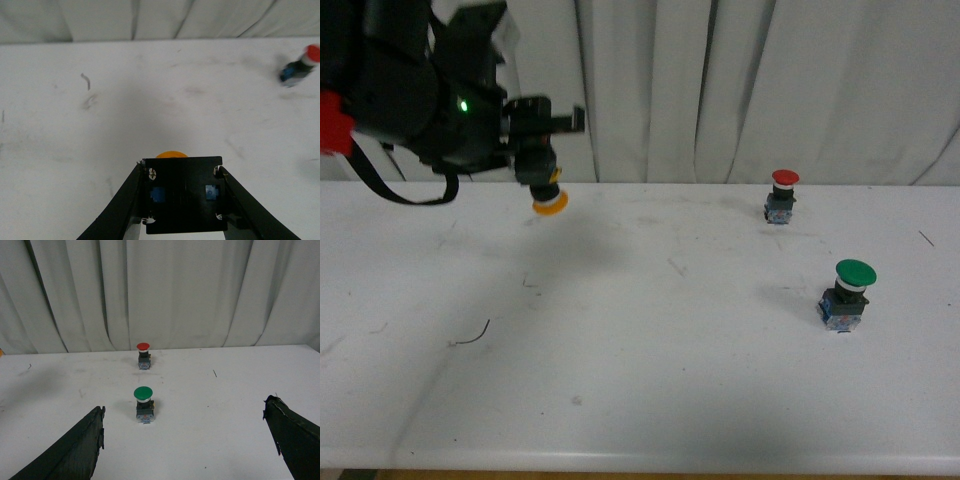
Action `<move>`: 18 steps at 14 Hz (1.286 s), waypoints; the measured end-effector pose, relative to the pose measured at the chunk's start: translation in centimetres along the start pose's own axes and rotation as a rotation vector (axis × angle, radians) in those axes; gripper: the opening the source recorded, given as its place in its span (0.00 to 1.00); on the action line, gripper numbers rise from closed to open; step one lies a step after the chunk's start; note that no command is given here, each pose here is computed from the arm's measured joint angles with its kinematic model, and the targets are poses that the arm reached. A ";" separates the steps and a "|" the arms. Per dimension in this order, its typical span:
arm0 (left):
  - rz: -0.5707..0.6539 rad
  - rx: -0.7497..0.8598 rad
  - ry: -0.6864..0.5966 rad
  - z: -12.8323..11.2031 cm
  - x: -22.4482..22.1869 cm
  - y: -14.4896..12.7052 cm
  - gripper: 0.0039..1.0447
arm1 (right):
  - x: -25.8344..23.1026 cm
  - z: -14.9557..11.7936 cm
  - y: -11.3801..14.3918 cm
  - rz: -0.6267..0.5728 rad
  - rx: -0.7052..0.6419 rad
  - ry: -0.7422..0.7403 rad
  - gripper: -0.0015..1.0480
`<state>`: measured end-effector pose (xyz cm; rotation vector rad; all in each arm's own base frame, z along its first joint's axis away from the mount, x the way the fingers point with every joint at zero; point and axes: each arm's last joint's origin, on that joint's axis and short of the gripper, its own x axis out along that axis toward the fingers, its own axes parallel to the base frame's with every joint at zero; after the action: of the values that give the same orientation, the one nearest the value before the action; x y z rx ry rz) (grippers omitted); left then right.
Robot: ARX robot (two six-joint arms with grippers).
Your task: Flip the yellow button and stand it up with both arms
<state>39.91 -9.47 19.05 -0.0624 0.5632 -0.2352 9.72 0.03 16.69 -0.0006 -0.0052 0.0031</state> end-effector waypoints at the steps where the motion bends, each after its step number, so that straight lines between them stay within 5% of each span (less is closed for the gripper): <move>1: -0.166 0.003 -0.109 -0.7 -8.2 -3.4 0.34 | 0.0 0.0 0.0 0.000 0.000 0.000 0.93; 3: -0.467 -0.238 -0.177 -3.4 -12.5 -3.6 0.34 | 0.0 0.0 0.0 0.000 0.000 0.000 0.93; 11: -0.655 -0.417 -0.204 -4.5 -11.8 -3.1 0.34 | 0.0 0.0 0.0 0.000 0.000 0.000 0.93; 18: -0.814 -0.784 -0.240 -7.2 -9.5 -1.3 0.34 | 0.0 0.0 0.0 0.000 0.000 0.000 0.93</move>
<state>27.99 -8.41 18.06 -1.0806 0.3359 -0.7747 9.72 0.03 16.69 -0.0006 -0.0052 0.0031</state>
